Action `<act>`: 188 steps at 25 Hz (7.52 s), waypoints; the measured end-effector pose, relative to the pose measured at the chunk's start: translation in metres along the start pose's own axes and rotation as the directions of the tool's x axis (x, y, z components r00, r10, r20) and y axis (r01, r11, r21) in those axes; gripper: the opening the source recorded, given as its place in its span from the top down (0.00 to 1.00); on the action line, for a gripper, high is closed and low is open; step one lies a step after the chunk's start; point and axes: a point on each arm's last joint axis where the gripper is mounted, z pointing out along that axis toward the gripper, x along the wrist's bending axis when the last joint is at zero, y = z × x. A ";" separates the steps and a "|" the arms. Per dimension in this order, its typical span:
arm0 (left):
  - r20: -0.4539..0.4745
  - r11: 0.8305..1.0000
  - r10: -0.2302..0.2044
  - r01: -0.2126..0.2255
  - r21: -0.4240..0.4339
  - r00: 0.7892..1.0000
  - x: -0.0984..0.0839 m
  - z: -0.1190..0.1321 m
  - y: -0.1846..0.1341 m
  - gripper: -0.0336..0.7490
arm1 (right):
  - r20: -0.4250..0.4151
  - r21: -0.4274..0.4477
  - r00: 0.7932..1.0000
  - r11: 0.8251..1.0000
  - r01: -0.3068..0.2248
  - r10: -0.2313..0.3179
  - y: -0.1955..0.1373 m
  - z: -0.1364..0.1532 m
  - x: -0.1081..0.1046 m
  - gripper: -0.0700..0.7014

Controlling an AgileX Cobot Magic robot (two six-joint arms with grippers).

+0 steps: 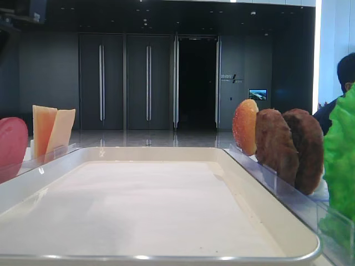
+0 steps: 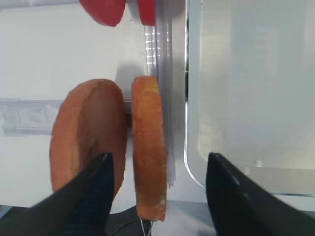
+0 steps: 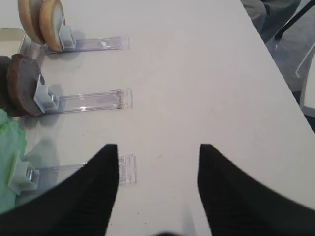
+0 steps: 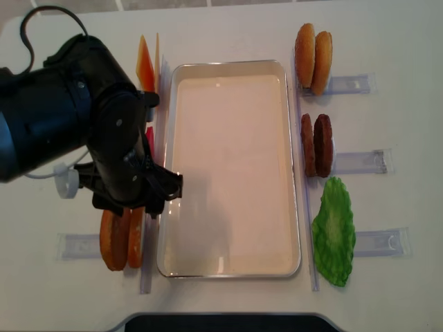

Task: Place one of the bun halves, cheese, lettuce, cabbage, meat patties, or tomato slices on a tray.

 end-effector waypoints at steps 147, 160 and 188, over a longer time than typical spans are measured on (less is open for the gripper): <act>0.668 0.995 -0.101 0.072 0.071 0.738 -0.032 0.068 0.021 0.37 | 0.000 0.000 1.000 1.000 0.000 0.000 0.000 0.000 0.000 0.41; 0.569 0.994 -0.100 0.055 0.097 0.816 -0.020 0.062 0.017 0.27 | 0.000 0.000 1.000 1.000 0.000 0.000 0.000 0.000 0.000 0.41; 0.301 0.985 0.089 -0.128 0.112 0.950 0.006 -0.019 0.048 0.27 | 0.000 0.000 1.000 1.000 0.000 0.000 0.000 0.000 0.000 0.41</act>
